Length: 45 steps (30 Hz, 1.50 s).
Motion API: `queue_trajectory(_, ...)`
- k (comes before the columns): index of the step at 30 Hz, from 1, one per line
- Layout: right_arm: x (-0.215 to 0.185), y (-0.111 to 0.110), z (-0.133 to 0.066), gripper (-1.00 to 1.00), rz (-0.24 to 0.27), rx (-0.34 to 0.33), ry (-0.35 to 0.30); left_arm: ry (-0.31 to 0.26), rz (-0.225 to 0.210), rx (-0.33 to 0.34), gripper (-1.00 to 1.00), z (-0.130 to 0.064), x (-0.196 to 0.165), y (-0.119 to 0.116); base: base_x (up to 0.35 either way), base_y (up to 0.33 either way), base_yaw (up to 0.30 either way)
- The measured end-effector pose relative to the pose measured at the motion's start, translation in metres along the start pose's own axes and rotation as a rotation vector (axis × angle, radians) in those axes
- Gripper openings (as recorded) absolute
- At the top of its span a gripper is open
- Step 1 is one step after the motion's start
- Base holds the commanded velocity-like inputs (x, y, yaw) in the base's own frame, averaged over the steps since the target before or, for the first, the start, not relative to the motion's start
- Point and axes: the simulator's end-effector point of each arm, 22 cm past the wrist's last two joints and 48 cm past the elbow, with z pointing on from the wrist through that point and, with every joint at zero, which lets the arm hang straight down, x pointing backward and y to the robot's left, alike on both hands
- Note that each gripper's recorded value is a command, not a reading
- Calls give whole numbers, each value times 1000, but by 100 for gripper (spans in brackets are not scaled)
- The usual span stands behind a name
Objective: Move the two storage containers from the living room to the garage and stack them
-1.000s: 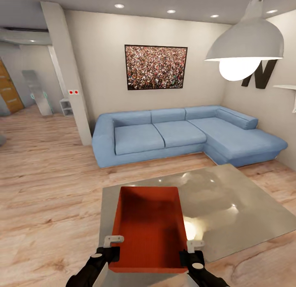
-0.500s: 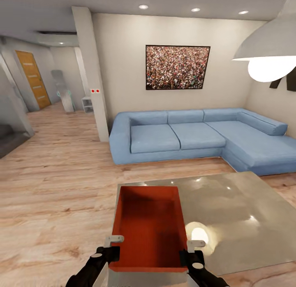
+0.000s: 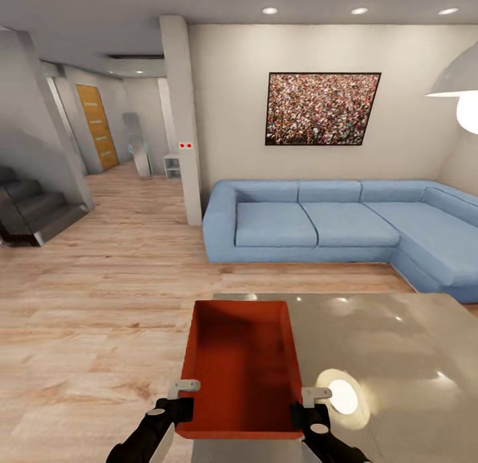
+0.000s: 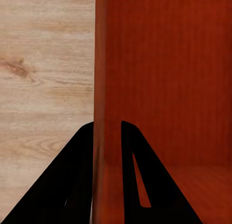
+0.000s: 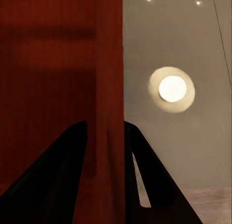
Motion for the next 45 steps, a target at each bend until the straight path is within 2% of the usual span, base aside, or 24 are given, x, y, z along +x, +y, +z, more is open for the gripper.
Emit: queue_trajectory(45,0,0,0,-100,1,0,-3,-4,0,0,-100,0,-1,0,0,0,274)
